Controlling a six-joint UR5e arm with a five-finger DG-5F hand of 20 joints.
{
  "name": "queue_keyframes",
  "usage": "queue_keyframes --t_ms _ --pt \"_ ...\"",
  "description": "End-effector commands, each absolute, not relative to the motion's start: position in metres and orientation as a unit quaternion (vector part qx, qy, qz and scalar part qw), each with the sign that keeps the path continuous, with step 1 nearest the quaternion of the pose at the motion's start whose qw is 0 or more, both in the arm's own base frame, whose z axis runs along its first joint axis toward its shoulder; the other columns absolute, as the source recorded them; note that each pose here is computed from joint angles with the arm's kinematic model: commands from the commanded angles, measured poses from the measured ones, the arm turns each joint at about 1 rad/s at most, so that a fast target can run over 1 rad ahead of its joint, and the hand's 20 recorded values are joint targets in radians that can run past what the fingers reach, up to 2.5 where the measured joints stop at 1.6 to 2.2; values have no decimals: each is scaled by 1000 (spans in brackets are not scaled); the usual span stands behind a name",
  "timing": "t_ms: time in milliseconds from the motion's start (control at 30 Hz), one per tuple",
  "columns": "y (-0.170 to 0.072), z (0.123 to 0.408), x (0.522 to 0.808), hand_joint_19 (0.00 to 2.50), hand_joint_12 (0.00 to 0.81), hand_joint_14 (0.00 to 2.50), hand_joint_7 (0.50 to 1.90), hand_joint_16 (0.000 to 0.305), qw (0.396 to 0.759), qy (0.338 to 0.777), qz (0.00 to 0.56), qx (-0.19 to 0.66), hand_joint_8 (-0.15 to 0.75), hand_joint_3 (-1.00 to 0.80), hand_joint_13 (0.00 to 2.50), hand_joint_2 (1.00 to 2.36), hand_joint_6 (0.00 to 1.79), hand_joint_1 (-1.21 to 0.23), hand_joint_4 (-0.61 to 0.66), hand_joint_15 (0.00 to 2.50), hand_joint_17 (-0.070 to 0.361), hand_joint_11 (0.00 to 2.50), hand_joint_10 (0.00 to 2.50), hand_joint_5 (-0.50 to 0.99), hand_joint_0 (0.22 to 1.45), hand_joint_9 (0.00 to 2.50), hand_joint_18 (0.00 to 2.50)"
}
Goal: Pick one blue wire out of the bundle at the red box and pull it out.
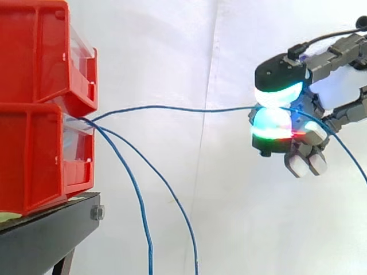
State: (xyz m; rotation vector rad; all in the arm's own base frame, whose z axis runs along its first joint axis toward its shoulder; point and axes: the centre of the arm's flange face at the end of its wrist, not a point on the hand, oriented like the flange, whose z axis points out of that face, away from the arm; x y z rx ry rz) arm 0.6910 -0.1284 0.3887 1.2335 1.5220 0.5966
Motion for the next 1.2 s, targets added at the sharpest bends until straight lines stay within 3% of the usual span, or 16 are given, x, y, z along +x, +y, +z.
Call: queue_keyframes --t_ms 0,667,733,833,867,933,1167 --pt "-132 388 689 547 466 12 1047 58 522 643 234 509 429 -47 907 1017 921 -730 208 421 131 784 14 -116 607 1180 903" --pt "-136 380 689 549 467 12 1040 58 529 642 225 507 426 -45 897 1017 924 -726 210 426 130 779 15 -117 607 1168 896" --pt "-135 358 684 548 466 13 1038 58 518 649 220 512 427 -44 898 1017 925 -725 209 425 130 784 14 -118 607 1167 896" --pt "-132 344 688 541 466 12 1037 58 528 639 233 508 431 -41 898 1018 925 -725 207 423 131 784 12 -118 607 1167 897" --pt "-130 345 702 540 467 12 1037 58 562 607 265 496 427 -45 897 1017 925 -724 207 429 130 782 12 -118 608 1168 896" --pt "-129 350 705 540 465 12 1038 58 570 599 273 491 427 -44 897 1017 925 -724 208 423 130 771 14 -118 608 1163 895" --pt "-134 347 700 537 466 12 1033 58 556 610 272 494 426 -41 895 1017 926 -721 207 426 131 776 14 -117 607 1164 894"
